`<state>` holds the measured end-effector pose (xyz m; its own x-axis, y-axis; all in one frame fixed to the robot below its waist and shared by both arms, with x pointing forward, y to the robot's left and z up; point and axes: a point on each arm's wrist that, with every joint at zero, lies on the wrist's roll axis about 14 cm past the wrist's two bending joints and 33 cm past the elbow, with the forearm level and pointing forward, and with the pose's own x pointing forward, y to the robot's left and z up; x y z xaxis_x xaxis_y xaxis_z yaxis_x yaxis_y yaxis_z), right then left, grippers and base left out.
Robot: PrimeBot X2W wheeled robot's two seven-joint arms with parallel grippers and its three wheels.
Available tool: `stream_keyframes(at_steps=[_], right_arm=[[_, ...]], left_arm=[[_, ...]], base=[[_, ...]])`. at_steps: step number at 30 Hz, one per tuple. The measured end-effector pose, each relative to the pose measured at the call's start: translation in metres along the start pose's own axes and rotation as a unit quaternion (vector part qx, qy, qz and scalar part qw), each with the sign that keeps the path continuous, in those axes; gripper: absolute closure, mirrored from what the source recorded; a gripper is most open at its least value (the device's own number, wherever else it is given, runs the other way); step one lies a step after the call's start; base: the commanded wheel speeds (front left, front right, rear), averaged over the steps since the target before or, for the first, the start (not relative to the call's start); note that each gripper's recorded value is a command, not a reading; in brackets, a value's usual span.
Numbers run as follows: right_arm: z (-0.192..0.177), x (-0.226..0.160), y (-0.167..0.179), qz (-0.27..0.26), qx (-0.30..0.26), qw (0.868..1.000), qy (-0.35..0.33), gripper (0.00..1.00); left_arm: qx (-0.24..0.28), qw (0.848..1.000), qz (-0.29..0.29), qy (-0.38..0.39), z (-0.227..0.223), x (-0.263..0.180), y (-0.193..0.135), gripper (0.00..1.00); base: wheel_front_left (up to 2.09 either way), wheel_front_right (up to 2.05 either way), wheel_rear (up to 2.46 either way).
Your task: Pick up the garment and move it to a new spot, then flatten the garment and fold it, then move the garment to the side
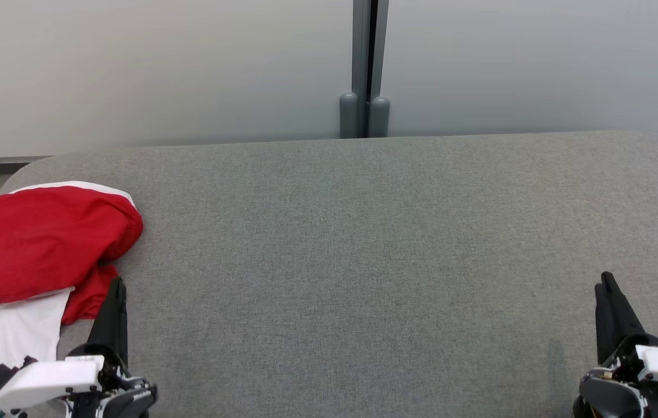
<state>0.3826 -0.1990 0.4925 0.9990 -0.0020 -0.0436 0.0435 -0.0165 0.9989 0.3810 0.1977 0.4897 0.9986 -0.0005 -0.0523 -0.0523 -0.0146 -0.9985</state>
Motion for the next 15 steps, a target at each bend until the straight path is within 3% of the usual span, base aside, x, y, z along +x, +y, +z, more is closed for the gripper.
stream_keyframes(at_steps=[4, 8, 15], right_arm=[[-0.002, -0.008, -0.017, -0.025, 0.005, 1.000, -0.002, 0.00], [-0.006, -0.007, -0.016, -0.023, -0.006, 1.000, -0.001, 0.00], [-0.004, -0.007, -0.013, -0.021, -0.080, 0.997, -0.007, 0.00]], left_arm=[[-0.005, 1.000, 0.027, 0.000, -0.004, -0.009, 0.019, 0.00], [0.002, 1.000, 0.022, 0.004, -0.010, -0.007, 0.015, 0.00], [0.077, 0.997, 0.019, 0.003, -0.012, -0.006, 0.012, 0.00]], base=[[0.00, 0.00, 0.00], [0.00, 0.00, 0.00], [0.00, 0.00, 0.00]])
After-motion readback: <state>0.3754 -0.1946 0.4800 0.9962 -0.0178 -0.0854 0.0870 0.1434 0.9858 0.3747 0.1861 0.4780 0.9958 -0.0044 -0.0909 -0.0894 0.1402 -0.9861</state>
